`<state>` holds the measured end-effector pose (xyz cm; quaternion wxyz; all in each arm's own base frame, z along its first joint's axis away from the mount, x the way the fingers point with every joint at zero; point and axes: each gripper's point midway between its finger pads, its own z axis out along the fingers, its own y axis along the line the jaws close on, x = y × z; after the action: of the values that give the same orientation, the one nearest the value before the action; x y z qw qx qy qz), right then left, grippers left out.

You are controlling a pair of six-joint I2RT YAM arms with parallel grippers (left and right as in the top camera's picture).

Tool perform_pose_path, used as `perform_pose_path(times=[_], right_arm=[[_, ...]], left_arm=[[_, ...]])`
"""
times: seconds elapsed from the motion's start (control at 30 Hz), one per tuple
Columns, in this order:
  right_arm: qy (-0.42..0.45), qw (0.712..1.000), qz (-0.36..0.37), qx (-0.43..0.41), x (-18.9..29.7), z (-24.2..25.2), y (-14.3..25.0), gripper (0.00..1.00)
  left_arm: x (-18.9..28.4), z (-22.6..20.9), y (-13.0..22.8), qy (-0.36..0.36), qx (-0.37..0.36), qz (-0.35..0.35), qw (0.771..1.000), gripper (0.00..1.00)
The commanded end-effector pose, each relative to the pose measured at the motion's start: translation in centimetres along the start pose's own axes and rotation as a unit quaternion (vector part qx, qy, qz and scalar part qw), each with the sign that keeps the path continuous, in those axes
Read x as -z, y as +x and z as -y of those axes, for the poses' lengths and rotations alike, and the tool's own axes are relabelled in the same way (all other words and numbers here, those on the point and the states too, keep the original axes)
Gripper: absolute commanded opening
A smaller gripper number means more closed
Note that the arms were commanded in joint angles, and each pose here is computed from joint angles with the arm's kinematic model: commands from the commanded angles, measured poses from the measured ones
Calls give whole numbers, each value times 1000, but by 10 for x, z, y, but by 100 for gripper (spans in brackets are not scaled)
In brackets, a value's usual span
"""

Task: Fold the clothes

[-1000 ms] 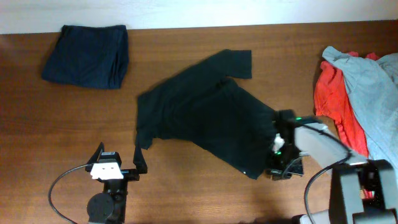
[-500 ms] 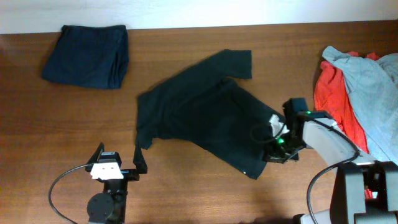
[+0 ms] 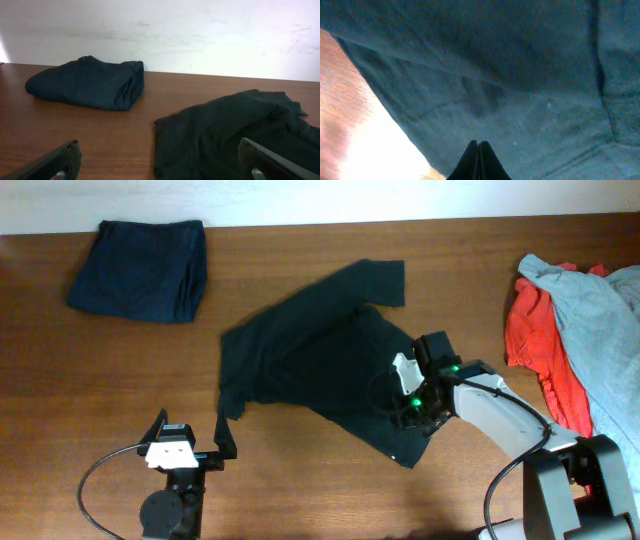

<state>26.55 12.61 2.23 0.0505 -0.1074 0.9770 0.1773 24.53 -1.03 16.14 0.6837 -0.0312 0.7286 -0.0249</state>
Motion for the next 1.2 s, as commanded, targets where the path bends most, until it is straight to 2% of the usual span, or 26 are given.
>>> perform_pose_path(times=[0.0, 0.23, 0.33, 0.43, 0.63, 0.8, 1.17], right_arm=[[7, 1000, -9, 5, -8, -1, 0, 4], [12, 997, -74, -15, -40, 10, 21, 4], [20, 992, -114, -57, -51, 17, 38, 4], [59, 972, -174, -148, -43, 29, 69, 4], [90, 939, -244, -224, -17, 50, 106, 5], [153, 921, -244, -262, -6, 80, 114, 5], [145, 924, -237, -261, -7, 80, 109, 5]], left_arm=[[0, 1, 1, 3, -8, -1, 1000, 99], [0, 1, 1, 3, -8, 0, 1000, 99], [0, 1, 1, 3, -8, 0, 1000, 99], [0, 1, 1, 3, -8, 0, 1000, 99], [0, 1, 1, 3, -8, 0, 1000, 99], [0, 1, 1, 3, -8, 0, 1000, 99], [0, 1, 1, 3, -8, 0, 1000, 99]])
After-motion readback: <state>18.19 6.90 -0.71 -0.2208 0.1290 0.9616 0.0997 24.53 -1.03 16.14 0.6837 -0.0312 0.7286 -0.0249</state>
